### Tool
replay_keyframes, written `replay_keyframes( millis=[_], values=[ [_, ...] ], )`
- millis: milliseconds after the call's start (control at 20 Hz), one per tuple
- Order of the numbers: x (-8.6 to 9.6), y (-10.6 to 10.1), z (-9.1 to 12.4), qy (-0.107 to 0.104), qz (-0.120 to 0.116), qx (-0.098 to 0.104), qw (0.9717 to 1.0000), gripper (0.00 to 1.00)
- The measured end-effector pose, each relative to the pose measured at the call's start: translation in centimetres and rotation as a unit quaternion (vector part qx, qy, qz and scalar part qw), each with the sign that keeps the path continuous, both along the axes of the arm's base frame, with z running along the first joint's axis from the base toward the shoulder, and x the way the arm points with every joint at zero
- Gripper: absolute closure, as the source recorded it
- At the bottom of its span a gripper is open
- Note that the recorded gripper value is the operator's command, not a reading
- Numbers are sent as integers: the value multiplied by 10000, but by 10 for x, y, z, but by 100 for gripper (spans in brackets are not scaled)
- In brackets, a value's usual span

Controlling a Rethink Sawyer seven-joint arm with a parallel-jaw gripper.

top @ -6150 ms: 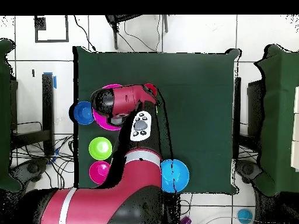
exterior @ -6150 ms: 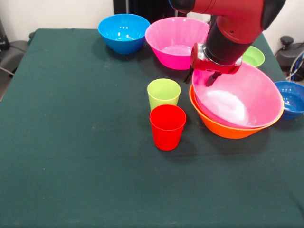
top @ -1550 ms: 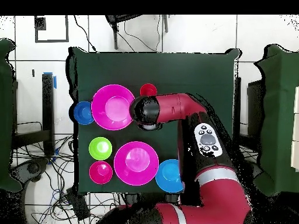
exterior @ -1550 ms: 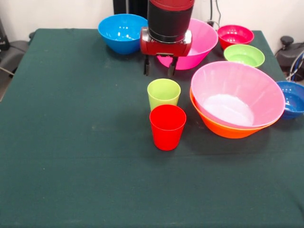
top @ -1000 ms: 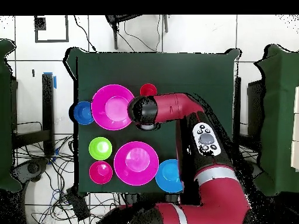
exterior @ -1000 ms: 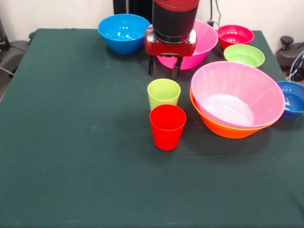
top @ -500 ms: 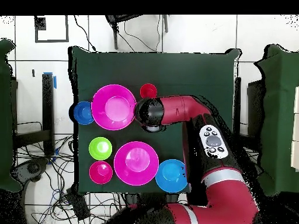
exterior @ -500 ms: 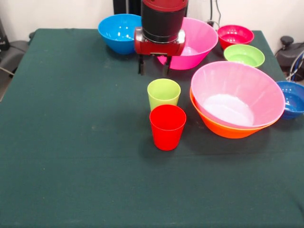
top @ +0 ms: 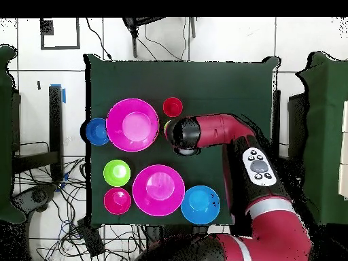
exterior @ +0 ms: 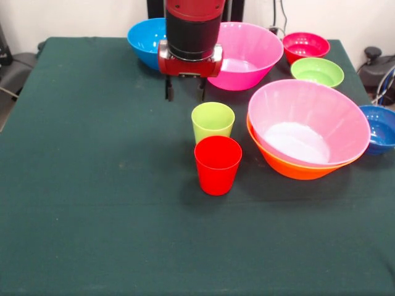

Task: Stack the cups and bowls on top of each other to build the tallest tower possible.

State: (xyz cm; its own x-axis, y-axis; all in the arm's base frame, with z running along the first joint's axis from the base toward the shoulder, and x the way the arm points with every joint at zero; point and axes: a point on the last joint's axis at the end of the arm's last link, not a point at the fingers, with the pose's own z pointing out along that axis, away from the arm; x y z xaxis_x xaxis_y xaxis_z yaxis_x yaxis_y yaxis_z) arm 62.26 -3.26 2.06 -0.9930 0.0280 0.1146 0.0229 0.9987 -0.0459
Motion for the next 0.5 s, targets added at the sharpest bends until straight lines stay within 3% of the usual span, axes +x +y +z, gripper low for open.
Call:
replay_keyframes(
  millis=[250,500],
  values=[
    [5,-3,-12,-389,-116,294,9987,0],
    [6,-6,-23,-619,-161,461,9969,0]
  ],
)
